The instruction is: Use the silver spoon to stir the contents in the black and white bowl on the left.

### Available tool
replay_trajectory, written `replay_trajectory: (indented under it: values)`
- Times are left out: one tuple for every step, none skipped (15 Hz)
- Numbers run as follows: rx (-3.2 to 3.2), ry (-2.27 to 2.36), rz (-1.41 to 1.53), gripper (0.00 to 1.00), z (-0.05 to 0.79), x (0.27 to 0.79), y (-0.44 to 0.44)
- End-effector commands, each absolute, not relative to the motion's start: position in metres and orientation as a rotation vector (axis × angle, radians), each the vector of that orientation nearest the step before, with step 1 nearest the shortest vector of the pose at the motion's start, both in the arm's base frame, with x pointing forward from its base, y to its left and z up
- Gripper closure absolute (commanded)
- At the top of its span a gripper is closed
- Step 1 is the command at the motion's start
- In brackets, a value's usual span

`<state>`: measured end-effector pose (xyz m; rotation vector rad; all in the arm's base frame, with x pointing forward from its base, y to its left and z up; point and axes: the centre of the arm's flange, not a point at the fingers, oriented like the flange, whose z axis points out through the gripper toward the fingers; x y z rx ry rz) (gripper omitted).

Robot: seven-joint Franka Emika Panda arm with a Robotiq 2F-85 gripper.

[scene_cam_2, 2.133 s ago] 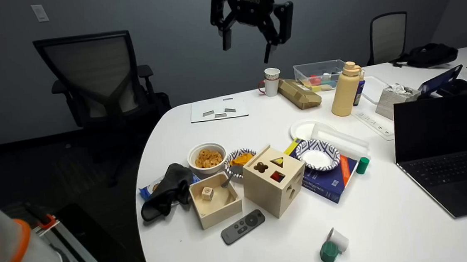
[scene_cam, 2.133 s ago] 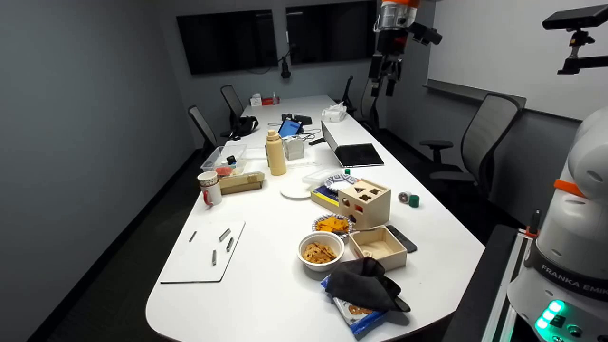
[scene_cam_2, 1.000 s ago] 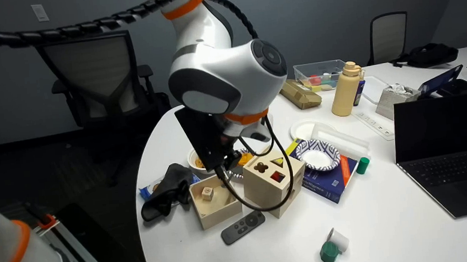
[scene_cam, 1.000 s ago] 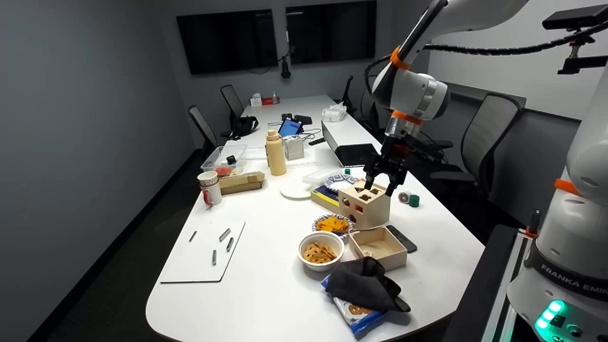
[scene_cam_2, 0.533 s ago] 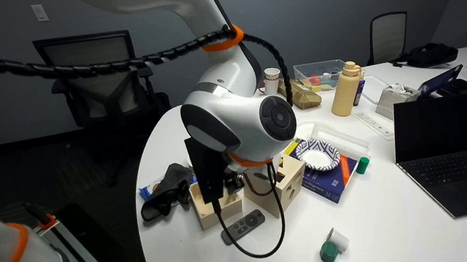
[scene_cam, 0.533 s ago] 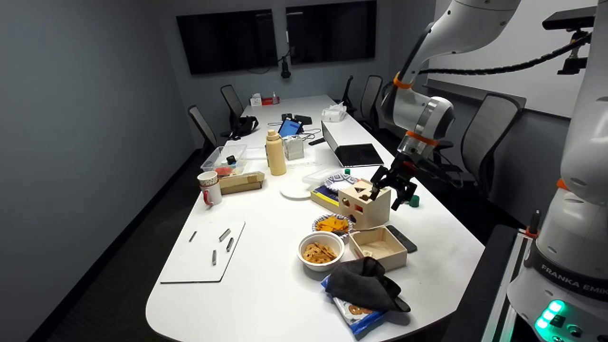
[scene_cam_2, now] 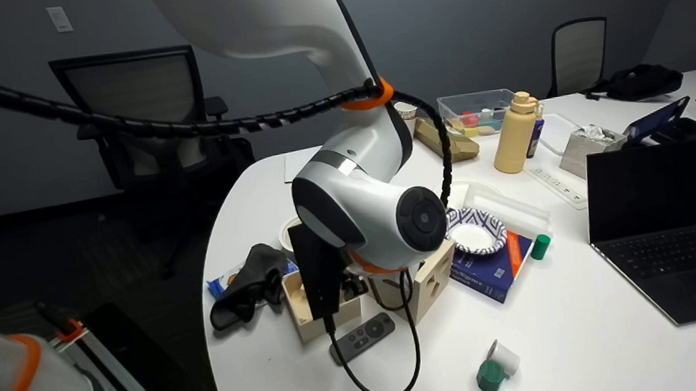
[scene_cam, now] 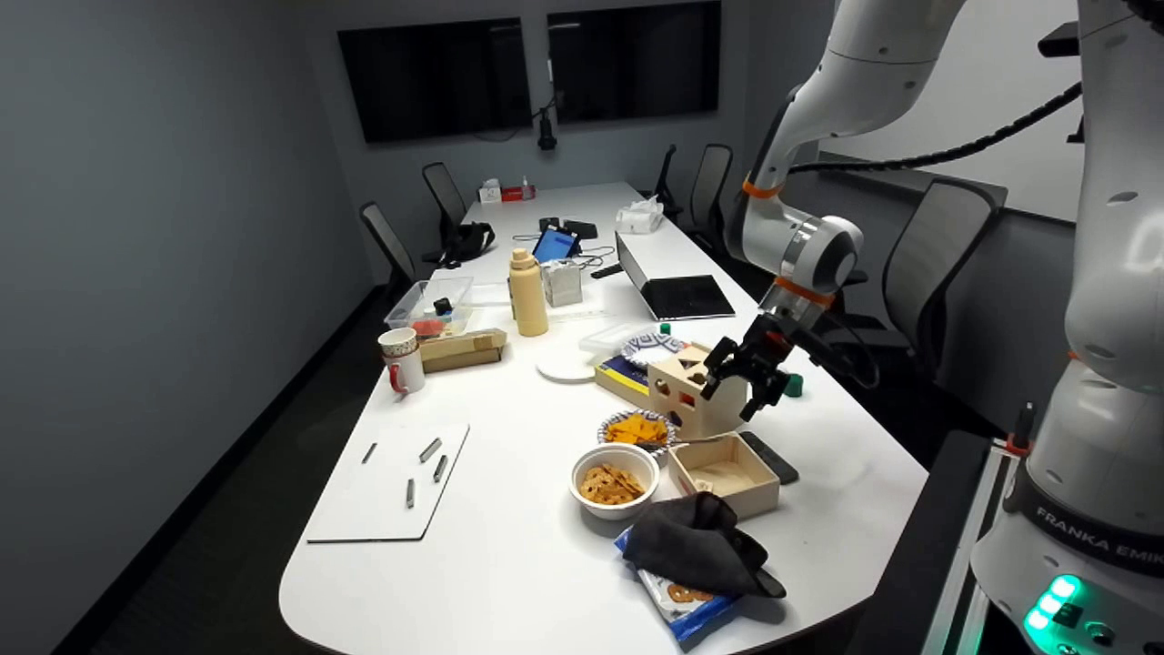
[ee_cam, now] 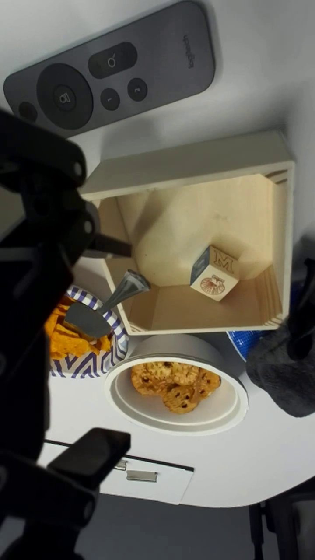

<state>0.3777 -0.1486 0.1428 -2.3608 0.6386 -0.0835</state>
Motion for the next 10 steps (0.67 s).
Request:
replay_trajectory:
  values:
    - [-2.308, 0.636, -0.085, 0.00, 0.118, 0.391, -0.153]
    - [-2.299, 0.638, -0.073, 0.00, 0.113, 0.391, -0.152]
    - [-2.291, 0.642, -0.060, 0.00, 0.108, 0.392, -0.152]
    - [-2.281, 0.646, -0.046, 0.00, 0.104, 0.392, -0.150]
    - [-2.272, 0.650, -0.032, 0.00, 0.099, 0.392, -0.149]
    - [-2.265, 0.650, -0.022, 0.00, 0.095, 0.393, -0.148]
    - [-2.260, 0.653, -0.010, 0.00, 0.091, 0.394, -0.147]
    - [-2.250, 0.653, 0.001, 0.00, 0.087, 0.394, -0.145]
    - [-2.245, 0.652, 0.007, 0.00, 0.083, 0.396, -0.145]
    - [-2.239, 0.654, 0.015, 0.00, 0.081, 0.396, -0.144]
